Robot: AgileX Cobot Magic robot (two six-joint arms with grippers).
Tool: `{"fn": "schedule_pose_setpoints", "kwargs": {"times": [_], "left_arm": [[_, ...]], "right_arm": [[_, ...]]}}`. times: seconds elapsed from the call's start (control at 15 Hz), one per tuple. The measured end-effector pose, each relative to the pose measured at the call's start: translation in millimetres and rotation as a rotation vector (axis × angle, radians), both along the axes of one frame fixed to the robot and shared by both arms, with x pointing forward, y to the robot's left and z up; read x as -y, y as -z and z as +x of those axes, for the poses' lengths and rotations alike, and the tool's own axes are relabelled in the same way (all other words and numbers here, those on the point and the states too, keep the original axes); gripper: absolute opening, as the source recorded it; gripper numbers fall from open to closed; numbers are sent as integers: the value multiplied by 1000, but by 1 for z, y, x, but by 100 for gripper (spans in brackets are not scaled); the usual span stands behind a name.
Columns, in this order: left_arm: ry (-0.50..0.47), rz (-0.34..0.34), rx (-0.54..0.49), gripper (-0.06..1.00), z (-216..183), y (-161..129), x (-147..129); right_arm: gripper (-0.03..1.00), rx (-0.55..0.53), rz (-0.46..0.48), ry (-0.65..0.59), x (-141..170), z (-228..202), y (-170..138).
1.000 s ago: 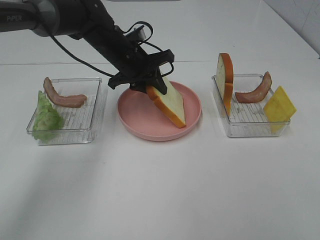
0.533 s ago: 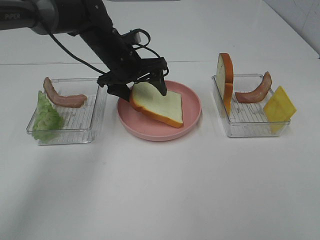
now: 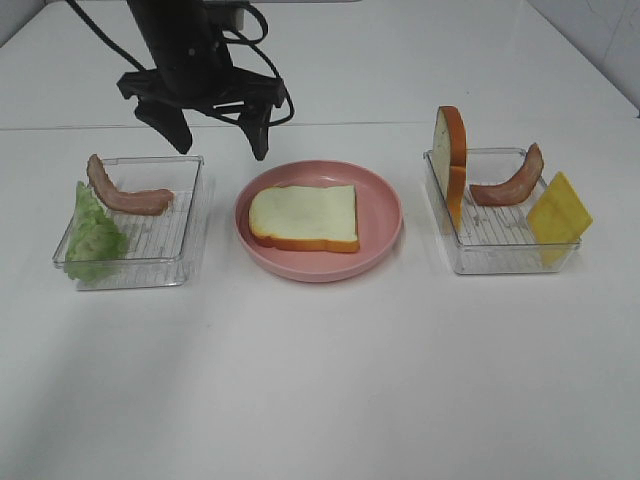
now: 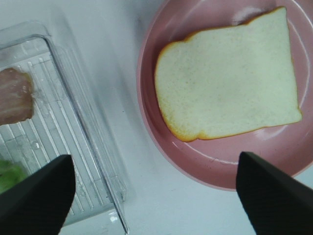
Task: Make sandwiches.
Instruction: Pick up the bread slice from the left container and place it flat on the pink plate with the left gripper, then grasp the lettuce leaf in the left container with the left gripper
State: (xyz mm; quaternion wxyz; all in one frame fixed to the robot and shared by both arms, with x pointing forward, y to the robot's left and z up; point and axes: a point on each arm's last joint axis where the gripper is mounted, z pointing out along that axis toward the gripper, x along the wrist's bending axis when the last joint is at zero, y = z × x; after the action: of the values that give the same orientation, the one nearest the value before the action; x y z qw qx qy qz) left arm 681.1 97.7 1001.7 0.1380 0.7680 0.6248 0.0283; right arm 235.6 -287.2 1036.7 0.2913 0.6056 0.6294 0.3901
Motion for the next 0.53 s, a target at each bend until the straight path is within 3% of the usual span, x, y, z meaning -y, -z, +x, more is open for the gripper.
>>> {"fn": "schedule_pose_setpoints", "kwargs": {"times": [0.27, 0.53], "left_arm": [[-21, 13, 29, 81, -10, -23, -13], [-126, 83, -8, 81, -41, -44, -81]], "right_arm": [[94, 0, 0, 0, 0, 0, 0], [94, 0, 0, 0, 0, 0, 0]]}}
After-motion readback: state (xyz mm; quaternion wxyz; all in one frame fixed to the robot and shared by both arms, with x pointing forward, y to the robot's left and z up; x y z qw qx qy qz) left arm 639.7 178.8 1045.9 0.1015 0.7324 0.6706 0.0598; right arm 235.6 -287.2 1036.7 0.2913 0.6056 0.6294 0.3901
